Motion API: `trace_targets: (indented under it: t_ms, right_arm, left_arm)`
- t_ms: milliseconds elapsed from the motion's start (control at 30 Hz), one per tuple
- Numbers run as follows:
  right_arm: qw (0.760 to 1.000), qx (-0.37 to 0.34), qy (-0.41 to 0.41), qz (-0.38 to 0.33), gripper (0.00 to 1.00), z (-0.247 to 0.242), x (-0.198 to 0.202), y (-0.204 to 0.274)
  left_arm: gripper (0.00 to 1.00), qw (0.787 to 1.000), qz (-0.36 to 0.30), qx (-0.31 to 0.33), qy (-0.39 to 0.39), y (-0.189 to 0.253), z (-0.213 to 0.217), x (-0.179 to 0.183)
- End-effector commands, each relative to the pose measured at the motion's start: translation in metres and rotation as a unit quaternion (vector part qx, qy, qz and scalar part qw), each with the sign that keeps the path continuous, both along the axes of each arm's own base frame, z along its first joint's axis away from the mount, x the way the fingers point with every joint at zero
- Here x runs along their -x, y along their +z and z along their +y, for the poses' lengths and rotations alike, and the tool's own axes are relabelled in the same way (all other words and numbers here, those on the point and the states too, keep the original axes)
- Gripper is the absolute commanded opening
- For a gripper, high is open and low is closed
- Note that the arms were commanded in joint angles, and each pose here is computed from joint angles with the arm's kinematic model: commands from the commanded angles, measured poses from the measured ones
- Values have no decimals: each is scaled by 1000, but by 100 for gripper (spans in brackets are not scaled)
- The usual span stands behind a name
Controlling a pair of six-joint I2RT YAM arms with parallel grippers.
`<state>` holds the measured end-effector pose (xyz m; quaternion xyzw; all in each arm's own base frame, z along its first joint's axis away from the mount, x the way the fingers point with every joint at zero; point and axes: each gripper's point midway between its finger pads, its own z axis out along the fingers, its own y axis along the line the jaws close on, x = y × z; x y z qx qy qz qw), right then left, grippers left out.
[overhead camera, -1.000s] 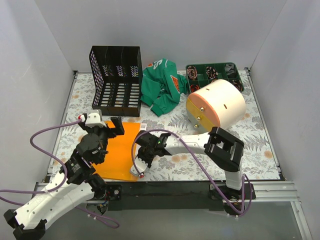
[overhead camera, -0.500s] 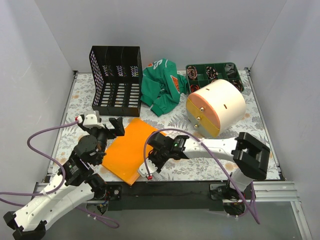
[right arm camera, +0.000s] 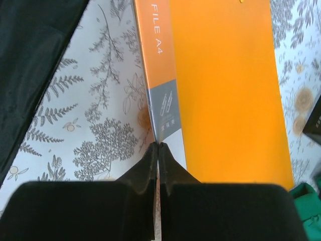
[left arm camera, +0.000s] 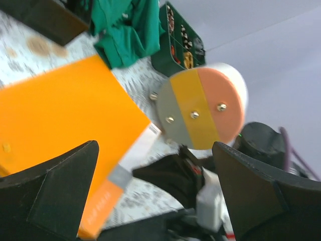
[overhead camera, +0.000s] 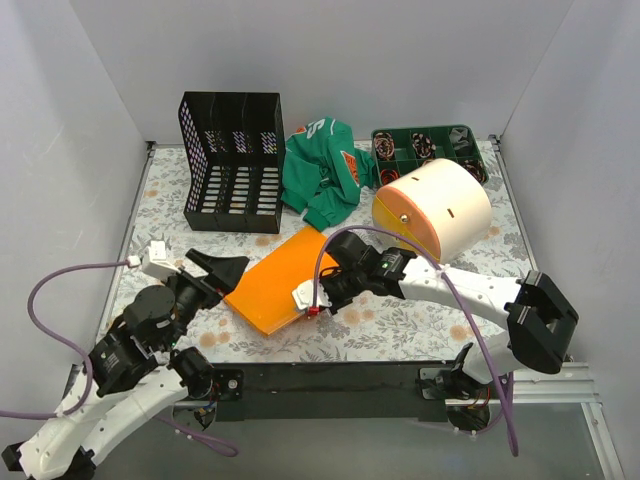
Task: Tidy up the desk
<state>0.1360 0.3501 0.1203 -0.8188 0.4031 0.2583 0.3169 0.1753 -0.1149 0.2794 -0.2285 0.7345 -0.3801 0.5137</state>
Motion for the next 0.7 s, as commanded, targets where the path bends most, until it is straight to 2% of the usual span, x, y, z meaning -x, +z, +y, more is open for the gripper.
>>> trace_targets:
  t_ms: [0,67,133,267,533,633,667]
  right_arm:
    - [998,-18,-31,45,1,-7,-2,13]
    - [998,-22,-35,52,1,-9,-3,15]
    - [998,-28,-36,53,1,-9,-2,20]
    - [997,-35,-39,60,1,-9,-1,25]
    - [996,-45,-57,53,1,-17,-7,33]
    - [995,-55,-63,58,1,-18,-8,37]
    - [994,-59,-64,62,1,-18,-8,39]
  left_arm:
    - [98,986,124,115,-9,-24,-6,28]
    - [98,978,173,113,-7,-42,-12,32]
    - [98,961,255,102,3,-76,-22,36]
    - [98,939,336,68,11,-120,-38,36]
    - [98,946,311,96,7,-117,-50,20]
    - [98,935,332,121,15,-132,-52,24]
    - [98,929,336,153,2,-129,-62,23]
